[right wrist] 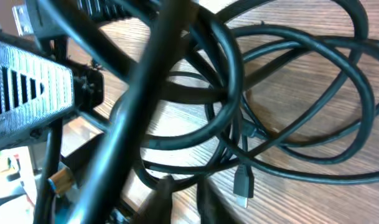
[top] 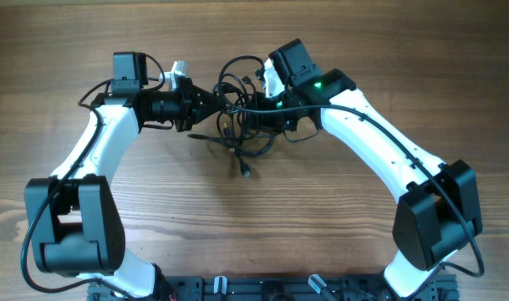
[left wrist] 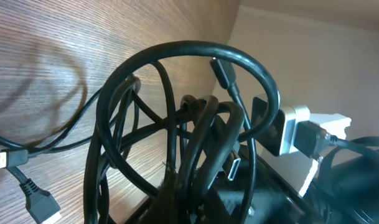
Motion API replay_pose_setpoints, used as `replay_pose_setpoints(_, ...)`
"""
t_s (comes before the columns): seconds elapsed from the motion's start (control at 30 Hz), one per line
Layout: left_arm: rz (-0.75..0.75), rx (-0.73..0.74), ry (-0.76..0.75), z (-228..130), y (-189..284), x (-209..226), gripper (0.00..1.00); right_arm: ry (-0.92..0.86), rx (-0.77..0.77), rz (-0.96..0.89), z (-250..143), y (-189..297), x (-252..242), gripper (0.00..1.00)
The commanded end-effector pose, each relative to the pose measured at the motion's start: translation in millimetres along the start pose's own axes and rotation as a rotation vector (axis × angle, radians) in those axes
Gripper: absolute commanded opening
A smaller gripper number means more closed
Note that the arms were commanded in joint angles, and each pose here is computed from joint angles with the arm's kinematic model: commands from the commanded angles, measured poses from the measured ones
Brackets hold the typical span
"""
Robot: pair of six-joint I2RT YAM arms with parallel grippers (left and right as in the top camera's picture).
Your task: Untangle cables
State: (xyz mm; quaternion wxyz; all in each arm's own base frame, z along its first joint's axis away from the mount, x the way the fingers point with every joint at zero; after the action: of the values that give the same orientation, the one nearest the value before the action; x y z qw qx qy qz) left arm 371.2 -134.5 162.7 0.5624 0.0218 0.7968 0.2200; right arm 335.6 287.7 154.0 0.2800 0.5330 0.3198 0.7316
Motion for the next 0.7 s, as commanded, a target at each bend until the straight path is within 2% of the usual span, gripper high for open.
replay_pose_setpoints(0.0, -0.004, 0.008, -0.002, -2, -1, 0, 0.04, -0.028, -0.006, 0.021, 8, 1, -8, 0.49)
replay_pose_setpoints(0.17, 0.012, 0.006, -0.007, -3, -6, 1, 0.04, -0.07, -0.074, 0.065, 28, 9, -9, 0.51)
replay_pose_setpoints(0.33, 0.012, 0.045, -0.066, -14, -23, -7, 0.04, -0.14, -0.172, -0.008, 47, 9, -21, 0.51)
replay_pose_setpoints(0.5, -0.046, 0.028, -0.085, -7, -23, -25, 0.04, -0.164, -0.086, -0.017, 31, -15, -27, 0.48)
replay_pose_setpoints(0.67, -0.075, -0.011, -0.145, 1, -22, -37, 0.04, -0.142, -0.008, -0.028, 13, -27, -26, 0.38)
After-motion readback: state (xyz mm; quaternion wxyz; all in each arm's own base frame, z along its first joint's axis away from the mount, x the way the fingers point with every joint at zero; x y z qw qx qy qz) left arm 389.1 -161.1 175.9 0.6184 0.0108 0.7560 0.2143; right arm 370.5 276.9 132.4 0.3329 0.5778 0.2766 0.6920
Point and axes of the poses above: each gripper's point midway between its finger pads, its own y axis back along the fingers, its own x axis along the line the jaws close on, z = x × y, the point moved 2 cm from there along y, back along the fingers, and after that the axes turned 8 degrees about y, right-handed, at the moved point
